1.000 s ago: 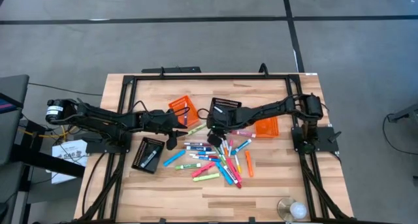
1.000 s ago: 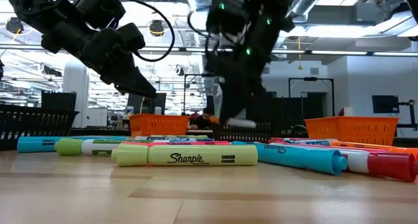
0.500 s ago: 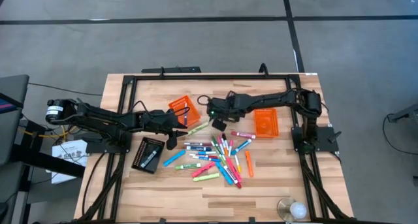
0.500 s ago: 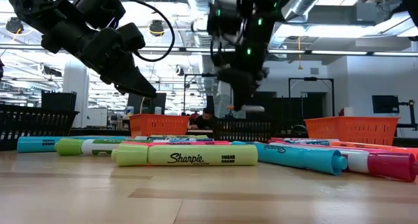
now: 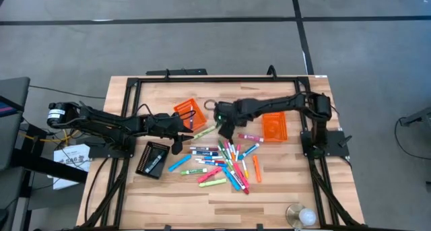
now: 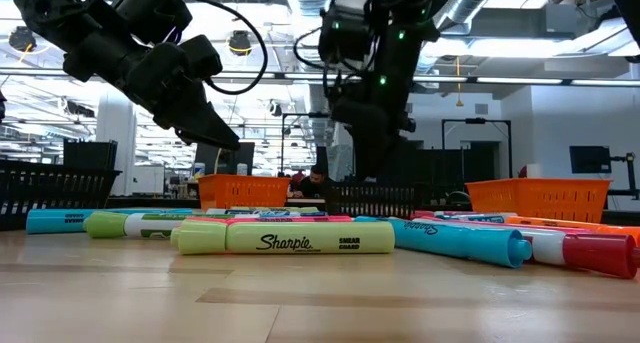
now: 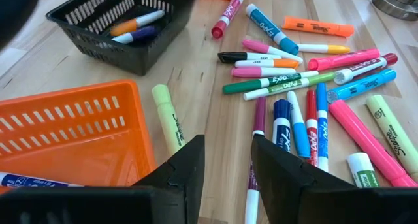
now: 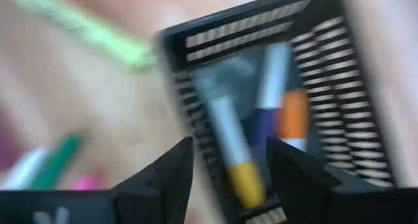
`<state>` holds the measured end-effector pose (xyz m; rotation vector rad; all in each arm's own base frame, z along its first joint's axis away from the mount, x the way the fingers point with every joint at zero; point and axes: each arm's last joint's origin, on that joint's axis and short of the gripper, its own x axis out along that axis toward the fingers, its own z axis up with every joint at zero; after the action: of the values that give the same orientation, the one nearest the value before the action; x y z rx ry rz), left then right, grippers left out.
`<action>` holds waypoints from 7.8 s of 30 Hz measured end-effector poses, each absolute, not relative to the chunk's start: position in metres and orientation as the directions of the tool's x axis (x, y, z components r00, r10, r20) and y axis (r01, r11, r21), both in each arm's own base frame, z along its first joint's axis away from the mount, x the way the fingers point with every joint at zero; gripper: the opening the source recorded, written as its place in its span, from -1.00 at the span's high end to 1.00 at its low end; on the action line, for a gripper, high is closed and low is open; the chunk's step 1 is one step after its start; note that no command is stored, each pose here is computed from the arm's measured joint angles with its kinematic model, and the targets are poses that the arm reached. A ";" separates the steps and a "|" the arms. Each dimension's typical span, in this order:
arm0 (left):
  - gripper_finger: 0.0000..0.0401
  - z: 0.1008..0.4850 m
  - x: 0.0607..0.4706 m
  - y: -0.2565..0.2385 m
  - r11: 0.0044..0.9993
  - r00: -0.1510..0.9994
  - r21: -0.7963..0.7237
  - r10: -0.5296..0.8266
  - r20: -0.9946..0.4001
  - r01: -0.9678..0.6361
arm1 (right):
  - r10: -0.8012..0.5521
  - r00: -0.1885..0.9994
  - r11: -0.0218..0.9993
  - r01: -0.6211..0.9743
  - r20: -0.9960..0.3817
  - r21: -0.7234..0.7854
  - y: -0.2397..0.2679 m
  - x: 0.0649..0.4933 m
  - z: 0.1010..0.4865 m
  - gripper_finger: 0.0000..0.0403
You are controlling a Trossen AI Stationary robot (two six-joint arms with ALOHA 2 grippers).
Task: Pick & Place Markers
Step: Put the black highlighter into the right black bin, then put the blue highlighter into the right orange bin
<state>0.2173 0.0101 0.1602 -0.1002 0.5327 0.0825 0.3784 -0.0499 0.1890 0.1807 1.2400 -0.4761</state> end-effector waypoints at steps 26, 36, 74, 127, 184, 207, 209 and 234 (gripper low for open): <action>0.39 0.163 0.219 0.008 0.993 0.877 -0.119 -0.037 -0.479 -0.023 | -0.235 0.218 0.750 0.661 -0.947 -0.034 0.040 0.362 0.146 0.22; 0.39 0.164 0.219 0.008 0.993 0.880 -0.116 -0.037 -0.474 -0.021 | -0.237 0.228 0.731 0.683 -0.944 -0.018 0.022 0.357 0.131 0.43; 0.39 0.164 0.219 0.008 0.994 0.882 -0.108 -0.036 -0.470 -0.017 | -0.339 0.146 0.848 0.474 -0.929 -0.235 -0.070 0.373 0.191 0.57; 0.40 0.118 0.216 -0.065 0.973 0.452 -0.129 -0.029 -0.892 -0.193 | -0.246 0.268 0.884 0.457 -0.932 -0.102 0.052 0.367 0.158 0.38; 0.60 0.189 0.225 -0.068 0.999 0.856 -0.039 -0.044 -0.515 0.027 | 0.086 0.851 0.996 -0.086 -0.519 0.025 0.074 0.425 0.199 0.38; 0.58 0.190 0.225 -0.068 0.999 0.863 -0.040 -0.041 -0.503 0.024 | 0.095 0.855 0.994 -0.104 -0.510 0.011 0.073 0.426 0.200 0.65; 0.57 0.190 0.225 -0.068 0.999 0.863 -0.040 -0.040 -0.503 0.023 | 0.093 0.854 0.995 -0.102 -0.512 0.010 0.072 0.426 0.200 0.70; 0.18 0.191 0.226 -0.065 0.999 0.872 0.020 0.044 -0.488 -0.039 | -0.025 0.697 0.999 0.033 -0.716 -0.003 0.073 0.418 0.204 0.68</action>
<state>0.2257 -0.0648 0.1913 0.0098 0.5099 0.0432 0.4181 0.0735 0.2038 0.0102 0.7986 -0.0322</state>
